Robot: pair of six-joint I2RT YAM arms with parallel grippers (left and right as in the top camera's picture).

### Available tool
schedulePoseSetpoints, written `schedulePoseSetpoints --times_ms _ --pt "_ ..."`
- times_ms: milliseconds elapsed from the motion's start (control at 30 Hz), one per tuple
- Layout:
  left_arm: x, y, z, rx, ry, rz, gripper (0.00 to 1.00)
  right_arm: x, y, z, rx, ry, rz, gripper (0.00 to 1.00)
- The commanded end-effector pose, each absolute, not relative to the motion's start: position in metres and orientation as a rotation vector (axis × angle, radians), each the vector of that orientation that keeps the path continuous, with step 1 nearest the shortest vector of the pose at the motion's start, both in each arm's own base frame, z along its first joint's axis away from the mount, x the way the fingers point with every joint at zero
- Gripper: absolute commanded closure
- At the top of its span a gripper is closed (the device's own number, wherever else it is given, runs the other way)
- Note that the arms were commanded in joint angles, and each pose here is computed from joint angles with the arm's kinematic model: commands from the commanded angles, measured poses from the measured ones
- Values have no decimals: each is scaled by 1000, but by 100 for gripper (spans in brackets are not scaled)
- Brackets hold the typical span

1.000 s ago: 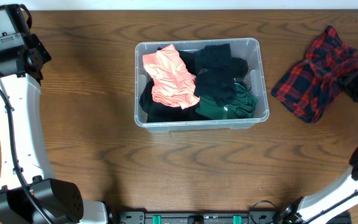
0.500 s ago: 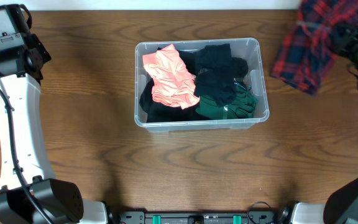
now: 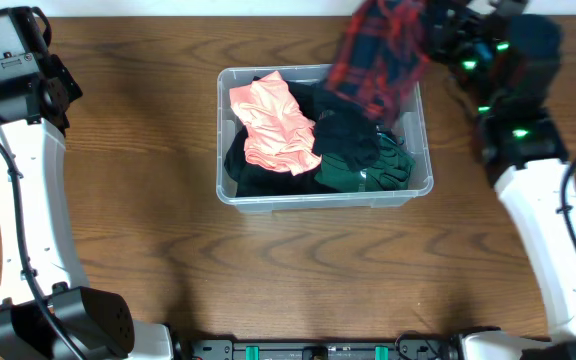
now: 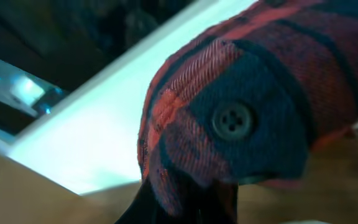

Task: Pack container
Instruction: 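Carry the plaid shirt with the right gripper over the bin, then lower the plaid shirt into the bin and press it down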

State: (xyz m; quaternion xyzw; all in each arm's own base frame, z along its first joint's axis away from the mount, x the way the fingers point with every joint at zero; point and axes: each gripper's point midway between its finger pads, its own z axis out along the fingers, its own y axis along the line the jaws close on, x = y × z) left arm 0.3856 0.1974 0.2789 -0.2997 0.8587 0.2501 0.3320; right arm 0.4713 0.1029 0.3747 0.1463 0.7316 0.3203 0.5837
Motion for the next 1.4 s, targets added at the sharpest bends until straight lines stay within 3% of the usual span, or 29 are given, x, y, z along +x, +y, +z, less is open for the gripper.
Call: schedulePoseSetpoints --times_ms 0,500,800,1367 --pt "384 200 279 -786 2242 677 2 459 107 406 533 1561 705 99" --pt "384 200 279 -785 2242 677 2 437 180 361 976 1440 760 99" --pt "384 200 279 -785 2242 677 2 451 212 310 981 1518 714 99" --pt "384 200 279 -786 2242 677 2 428 229 297 887 1580 539 99"
